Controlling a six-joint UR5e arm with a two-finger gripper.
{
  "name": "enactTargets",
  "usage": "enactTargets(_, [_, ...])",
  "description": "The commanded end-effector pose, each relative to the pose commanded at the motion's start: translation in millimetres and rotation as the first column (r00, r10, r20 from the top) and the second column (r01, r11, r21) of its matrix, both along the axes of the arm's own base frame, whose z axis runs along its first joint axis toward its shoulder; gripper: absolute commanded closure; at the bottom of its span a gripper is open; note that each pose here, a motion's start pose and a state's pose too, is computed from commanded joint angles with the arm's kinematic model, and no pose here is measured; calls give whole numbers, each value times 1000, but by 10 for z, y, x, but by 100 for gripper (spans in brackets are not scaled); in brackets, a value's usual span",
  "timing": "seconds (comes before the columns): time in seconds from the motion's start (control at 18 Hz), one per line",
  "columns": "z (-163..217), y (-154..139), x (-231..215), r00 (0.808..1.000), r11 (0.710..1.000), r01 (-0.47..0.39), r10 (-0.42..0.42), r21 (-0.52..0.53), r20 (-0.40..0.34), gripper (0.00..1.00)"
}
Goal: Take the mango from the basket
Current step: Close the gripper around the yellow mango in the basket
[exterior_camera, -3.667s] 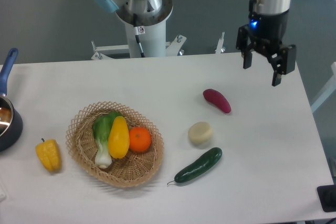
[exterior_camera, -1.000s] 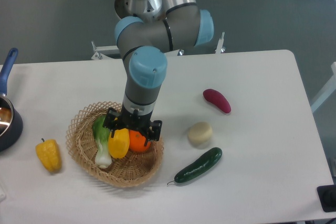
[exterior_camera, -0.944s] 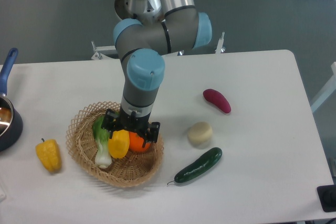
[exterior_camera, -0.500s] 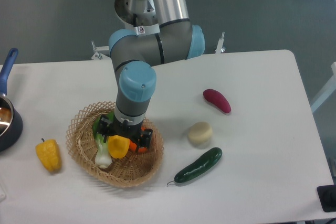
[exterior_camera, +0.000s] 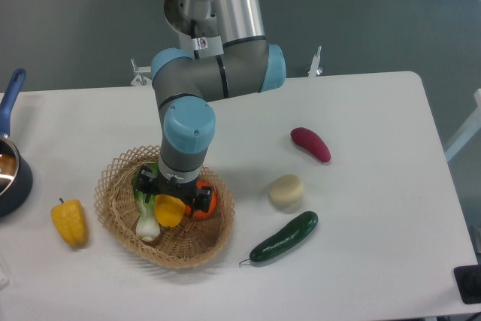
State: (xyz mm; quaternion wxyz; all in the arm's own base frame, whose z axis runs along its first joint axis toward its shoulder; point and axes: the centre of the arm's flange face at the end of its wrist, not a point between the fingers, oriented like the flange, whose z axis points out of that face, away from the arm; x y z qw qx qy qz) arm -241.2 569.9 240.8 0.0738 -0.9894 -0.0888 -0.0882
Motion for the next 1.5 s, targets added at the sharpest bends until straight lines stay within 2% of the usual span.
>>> enactTargets(0.39, [-38,4,63,1000,1000,9,-9,-14,-5,0])
enactTargets(0.44, [-49,2,62,1000,1000,10,-10,-21,-12,3])
enactTargets(0.72, [-42,14,100,1000,1000,17,-18,-26,-21,30])
enactTargets(0.94, [14,21,93,1000,1000,14,-15,-19,-28,62])
enactTargets(1.17, [102,47,76,999,1000,17,-17,-4,-37,63])
enactTargets(1.33, [322,84,48,998,999,25,-23,30,-64,64])
enactTargets(1.5, [720,175,-54,993,995,34,-23,93,-115,64])
